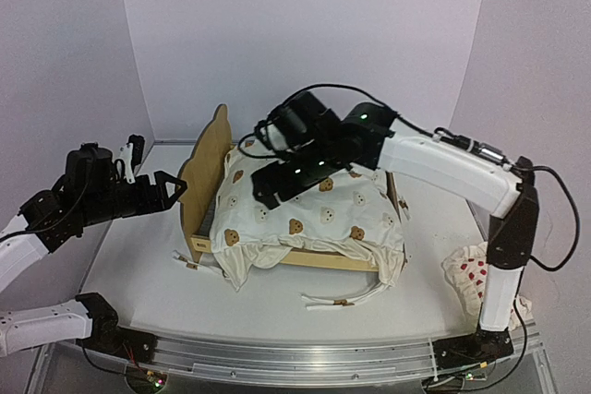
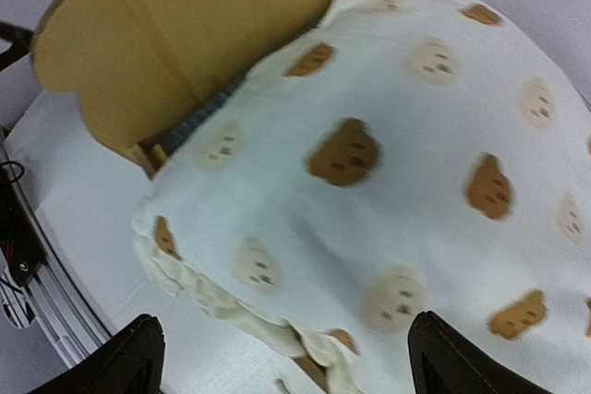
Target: Set up the pet bed
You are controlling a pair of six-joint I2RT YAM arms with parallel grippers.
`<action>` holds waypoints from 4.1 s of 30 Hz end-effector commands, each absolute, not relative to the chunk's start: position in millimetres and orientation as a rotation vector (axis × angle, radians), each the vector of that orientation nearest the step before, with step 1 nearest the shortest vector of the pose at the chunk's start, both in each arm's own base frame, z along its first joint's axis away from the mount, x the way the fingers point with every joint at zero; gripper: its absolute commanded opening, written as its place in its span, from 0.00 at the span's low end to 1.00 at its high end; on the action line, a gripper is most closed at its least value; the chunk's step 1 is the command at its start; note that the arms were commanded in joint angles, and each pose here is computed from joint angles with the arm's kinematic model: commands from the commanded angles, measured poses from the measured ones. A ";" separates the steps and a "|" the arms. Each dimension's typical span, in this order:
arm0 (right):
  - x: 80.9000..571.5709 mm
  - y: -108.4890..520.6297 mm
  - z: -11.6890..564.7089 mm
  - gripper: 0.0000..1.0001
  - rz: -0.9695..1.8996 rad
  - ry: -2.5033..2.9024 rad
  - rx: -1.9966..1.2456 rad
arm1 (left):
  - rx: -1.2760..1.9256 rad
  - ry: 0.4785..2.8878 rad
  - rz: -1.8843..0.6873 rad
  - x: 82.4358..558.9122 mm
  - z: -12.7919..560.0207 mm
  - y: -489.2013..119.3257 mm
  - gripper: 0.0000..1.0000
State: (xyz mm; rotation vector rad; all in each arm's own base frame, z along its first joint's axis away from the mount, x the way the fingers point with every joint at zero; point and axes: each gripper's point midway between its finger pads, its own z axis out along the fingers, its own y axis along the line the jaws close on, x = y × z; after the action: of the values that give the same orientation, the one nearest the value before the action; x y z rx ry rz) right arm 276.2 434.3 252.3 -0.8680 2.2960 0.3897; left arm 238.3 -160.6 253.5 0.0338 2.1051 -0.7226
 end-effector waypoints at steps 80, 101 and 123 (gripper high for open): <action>302.5 466.8 280.6 0.00 0.460 2.026 -1.040 | 0.402 1.953 -0.910 223.3 332.3 -209.0 0.72; 307.1 415.8 292.1 0.00 0.694 2.026 -1.127 | 0.696 1.914 -0.941 242.0 300.1 -317.2 0.55; 325.1 382.9 306.1 0.00 0.687 2.038 -1.037 | 0.875 2.104 -0.905 242.1 178.1 -358.1 0.45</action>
State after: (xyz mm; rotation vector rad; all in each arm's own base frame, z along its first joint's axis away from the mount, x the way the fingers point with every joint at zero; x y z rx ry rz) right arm 326.3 391.3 286.4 -1.0619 2.0768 0.6717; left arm 246.5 -348.3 184.9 0.8386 2.1174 -0.8632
